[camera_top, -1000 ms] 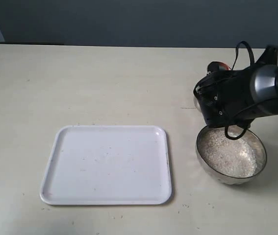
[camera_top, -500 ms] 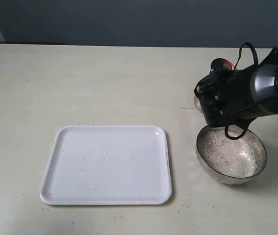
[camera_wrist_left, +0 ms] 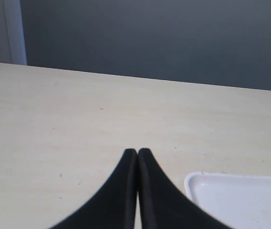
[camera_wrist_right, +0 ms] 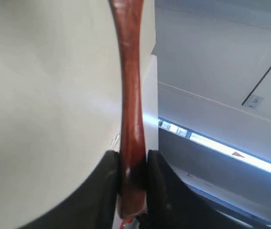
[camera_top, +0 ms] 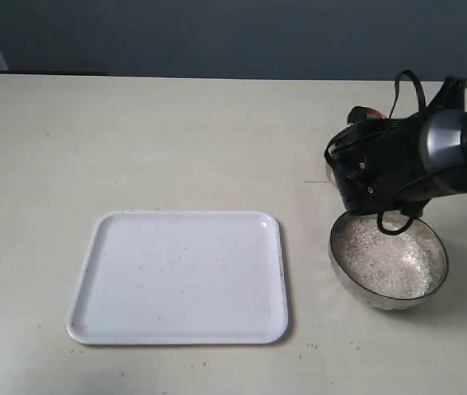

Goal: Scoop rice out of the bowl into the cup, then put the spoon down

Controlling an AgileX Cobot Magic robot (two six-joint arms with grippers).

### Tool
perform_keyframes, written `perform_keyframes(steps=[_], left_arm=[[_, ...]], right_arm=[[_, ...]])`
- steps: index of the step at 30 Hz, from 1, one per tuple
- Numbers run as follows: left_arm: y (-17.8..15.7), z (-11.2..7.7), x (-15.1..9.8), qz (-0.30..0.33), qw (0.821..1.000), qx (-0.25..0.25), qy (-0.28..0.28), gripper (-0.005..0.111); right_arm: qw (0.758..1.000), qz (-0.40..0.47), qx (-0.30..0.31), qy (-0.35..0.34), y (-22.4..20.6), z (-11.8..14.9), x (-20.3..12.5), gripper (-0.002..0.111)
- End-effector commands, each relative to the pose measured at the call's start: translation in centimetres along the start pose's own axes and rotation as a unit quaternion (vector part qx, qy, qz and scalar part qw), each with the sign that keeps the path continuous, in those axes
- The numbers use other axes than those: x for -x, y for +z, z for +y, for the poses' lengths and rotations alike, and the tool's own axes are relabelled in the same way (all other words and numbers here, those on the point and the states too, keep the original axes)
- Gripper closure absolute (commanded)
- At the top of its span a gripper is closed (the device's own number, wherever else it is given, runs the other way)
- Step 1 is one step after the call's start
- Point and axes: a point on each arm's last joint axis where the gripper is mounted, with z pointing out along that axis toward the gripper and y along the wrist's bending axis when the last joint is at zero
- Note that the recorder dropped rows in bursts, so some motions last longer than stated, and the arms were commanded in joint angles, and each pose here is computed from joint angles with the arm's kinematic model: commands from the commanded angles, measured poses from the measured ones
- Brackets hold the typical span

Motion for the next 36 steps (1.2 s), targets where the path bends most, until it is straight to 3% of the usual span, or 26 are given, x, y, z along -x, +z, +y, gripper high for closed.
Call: perform_keyframes(steps=[1,18,31,36], left_arm=[[-0.1,-0.1,0.2,-0.009,1.0,-0.006,-0.001,0.106],[-0.1,-0.1,0.2,-0.009,1.0,-0.006,-0.001,0.106],[-0.1,-0.1,0.2,-0.009,1.0,-0.006,-0.001,0.106],[-0.1,-0.1,0.2,-0.009,1.0,-0.006,-0.001,0.106]], right_arm=[[0.999,-0.009,-0.022,-0.034,-0.2,-0.7,0.0,0.109],[1.0,-0.011,-0.017,-0.014,-0.6,-1.2,-0.4,0.109],[0.998,0.007,0.031,0.049,-1.7,-2.3,-2.0,0.109],[0.995,0.019,0.079,0.065,-2.4,-2.9,-2.5,0.109]])
